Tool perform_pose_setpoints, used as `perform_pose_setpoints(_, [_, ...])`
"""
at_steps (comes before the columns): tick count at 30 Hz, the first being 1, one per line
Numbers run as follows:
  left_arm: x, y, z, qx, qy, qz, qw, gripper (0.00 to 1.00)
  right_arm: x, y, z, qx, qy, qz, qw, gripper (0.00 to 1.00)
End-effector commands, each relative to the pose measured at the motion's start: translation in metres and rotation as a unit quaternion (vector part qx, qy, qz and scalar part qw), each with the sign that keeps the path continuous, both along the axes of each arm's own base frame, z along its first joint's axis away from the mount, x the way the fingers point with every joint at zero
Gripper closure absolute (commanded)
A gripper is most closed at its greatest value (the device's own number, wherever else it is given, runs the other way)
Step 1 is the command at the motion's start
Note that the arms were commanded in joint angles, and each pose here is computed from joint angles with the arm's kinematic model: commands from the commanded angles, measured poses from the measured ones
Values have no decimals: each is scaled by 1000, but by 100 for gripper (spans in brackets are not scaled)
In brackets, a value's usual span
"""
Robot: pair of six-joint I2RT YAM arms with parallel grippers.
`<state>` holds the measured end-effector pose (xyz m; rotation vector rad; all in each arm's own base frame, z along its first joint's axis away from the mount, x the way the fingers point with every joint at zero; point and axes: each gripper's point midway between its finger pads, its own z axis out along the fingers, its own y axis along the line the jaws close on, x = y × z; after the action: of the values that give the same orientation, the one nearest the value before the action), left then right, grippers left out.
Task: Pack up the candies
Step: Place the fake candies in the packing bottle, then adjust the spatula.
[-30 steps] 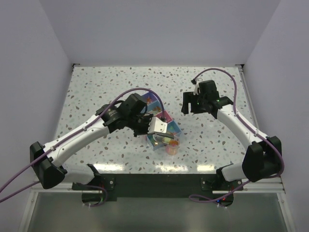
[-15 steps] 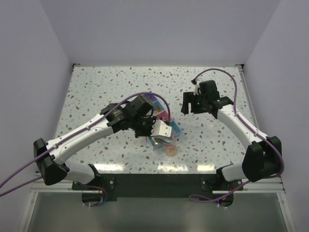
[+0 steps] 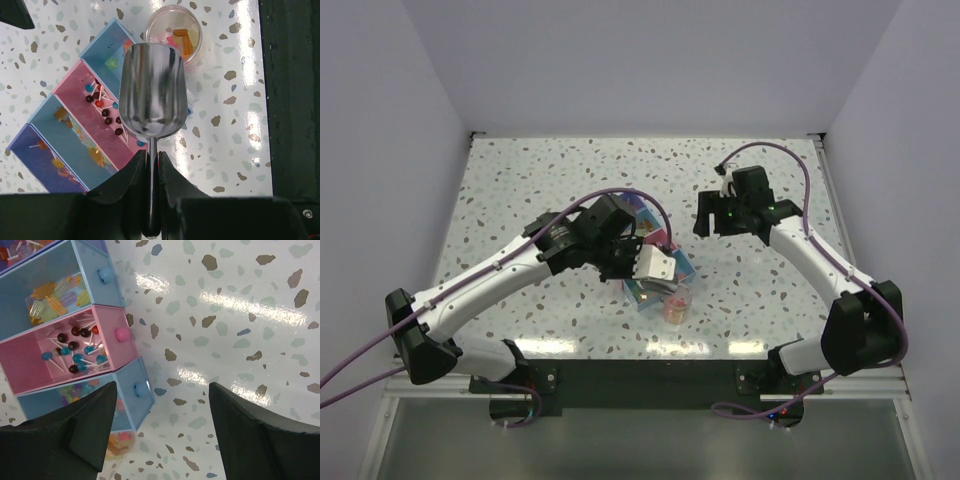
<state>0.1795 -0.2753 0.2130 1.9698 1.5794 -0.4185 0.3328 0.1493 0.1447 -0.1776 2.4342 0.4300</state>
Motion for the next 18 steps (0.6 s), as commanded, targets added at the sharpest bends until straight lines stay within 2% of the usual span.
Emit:
perform_pose_setpoints(1, [3, -11, 33, -63, -31, -1, 998, 100, 8, 8, 8, 19, -14, 10, 1000, 23])
perform_pose_setpoints(8, [10, -10, 41, -90, -37, 27, 995, 100, 8, 17, 14, 36, -12, 32, 999, 24])
perform_pose_setpoints(13, [32, 6, 47, -126, -28, 80, 988, 100, 7, 28, 20, 60, -14, 56, 997, 26])
perform_pose_setpoints(18, [52, 26, 35, -143, -16, 136, 980, 100, -4, 62, 38, 152, -4, 116, 982, 27])
